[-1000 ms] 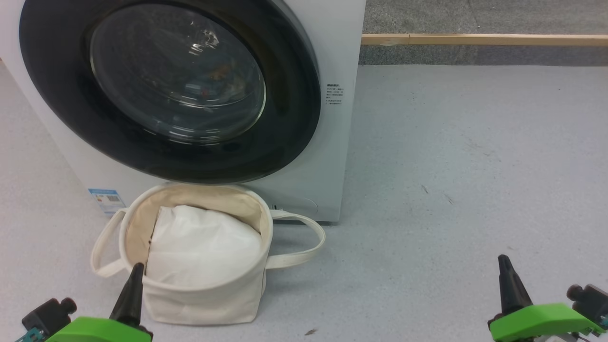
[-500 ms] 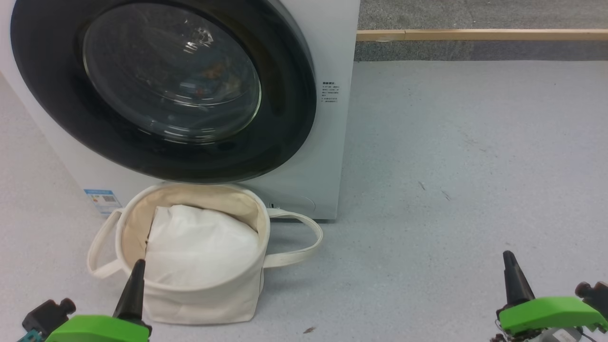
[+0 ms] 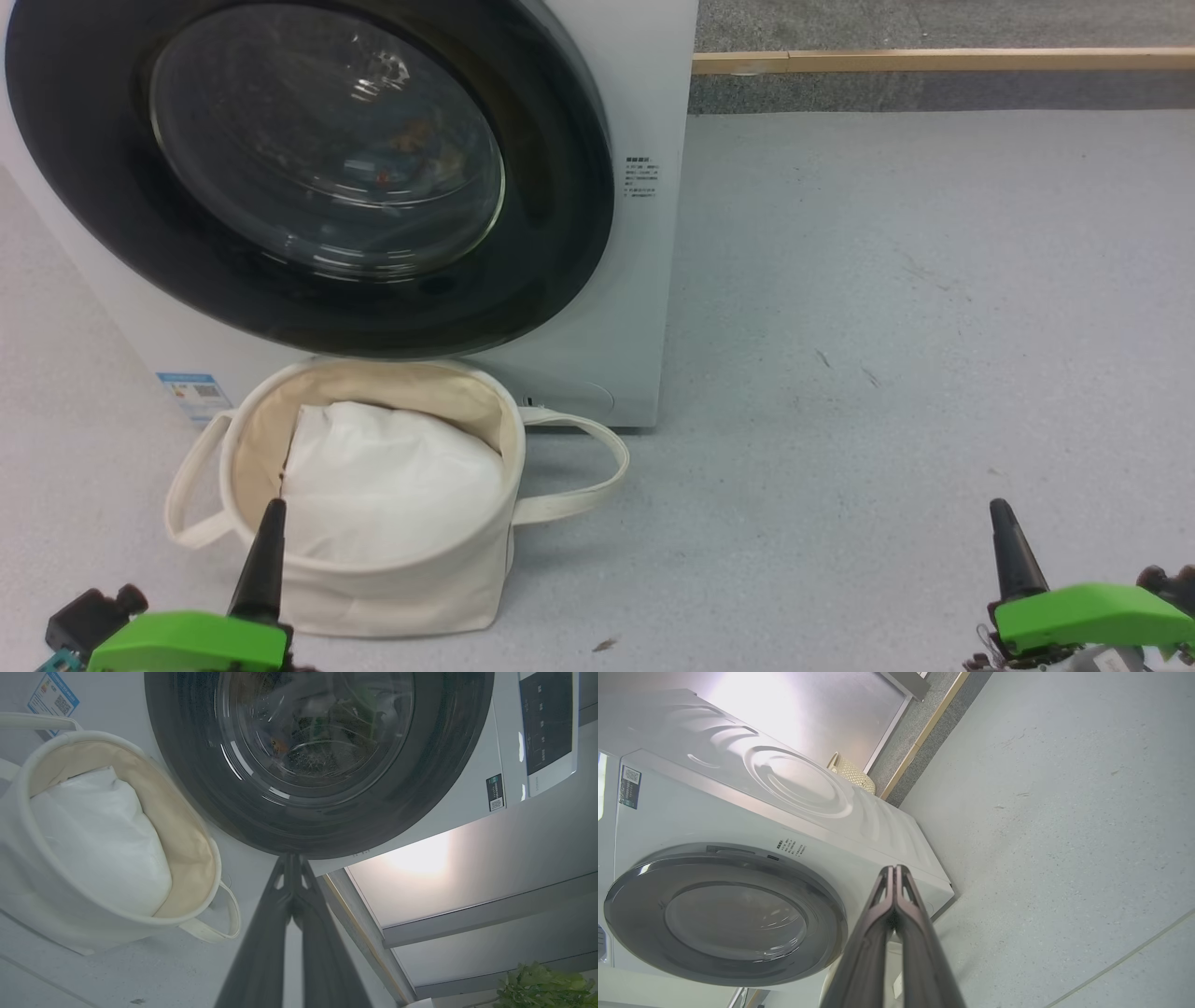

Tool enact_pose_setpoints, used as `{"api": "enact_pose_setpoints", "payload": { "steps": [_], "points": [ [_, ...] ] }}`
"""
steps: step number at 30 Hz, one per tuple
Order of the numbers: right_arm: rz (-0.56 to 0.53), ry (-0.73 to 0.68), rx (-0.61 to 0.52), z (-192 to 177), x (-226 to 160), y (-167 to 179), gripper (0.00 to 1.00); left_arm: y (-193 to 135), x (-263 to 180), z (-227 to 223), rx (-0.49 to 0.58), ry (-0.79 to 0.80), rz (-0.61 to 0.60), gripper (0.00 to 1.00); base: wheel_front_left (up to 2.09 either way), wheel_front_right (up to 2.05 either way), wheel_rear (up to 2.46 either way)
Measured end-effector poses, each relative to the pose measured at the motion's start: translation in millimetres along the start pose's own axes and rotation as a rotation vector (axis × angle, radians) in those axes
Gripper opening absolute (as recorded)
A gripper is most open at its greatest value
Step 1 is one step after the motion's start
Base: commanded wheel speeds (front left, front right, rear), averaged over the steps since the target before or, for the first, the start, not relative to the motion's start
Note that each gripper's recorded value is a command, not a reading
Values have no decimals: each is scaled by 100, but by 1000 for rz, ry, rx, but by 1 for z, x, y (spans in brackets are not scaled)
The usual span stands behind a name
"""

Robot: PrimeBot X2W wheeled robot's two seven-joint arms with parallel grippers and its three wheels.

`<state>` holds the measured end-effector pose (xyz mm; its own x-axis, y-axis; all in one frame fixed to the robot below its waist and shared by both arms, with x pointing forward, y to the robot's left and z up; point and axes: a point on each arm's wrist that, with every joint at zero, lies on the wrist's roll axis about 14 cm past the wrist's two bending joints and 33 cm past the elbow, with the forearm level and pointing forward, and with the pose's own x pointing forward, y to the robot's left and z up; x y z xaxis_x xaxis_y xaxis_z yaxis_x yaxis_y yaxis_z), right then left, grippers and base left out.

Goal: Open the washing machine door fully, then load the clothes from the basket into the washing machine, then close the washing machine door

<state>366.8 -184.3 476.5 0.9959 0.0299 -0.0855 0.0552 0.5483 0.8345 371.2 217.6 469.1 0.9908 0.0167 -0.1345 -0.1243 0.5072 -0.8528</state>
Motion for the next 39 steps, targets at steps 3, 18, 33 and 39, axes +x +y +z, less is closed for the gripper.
{"api": "enact_pose_setpoints", "payload": {
  "steps": [3,18,33,39],
  "points": [
    [-7,-1,27,1,0,-2,0,-4,1,-3,-28,7,-9,0,0,0,0],
    [-20,-14,164,8,3,-5,0,-12,5,-8,-158,15,-22,0,0,0,0],
    [-24,-28,320,13,6,-6,0,-15,5,-12,-293,20,-29,0,0,0,0],
    [-28,-32,377,14,5,-9,0,-21,6,-14,-353,25,-43,0,0,0,0]
  ]
}}
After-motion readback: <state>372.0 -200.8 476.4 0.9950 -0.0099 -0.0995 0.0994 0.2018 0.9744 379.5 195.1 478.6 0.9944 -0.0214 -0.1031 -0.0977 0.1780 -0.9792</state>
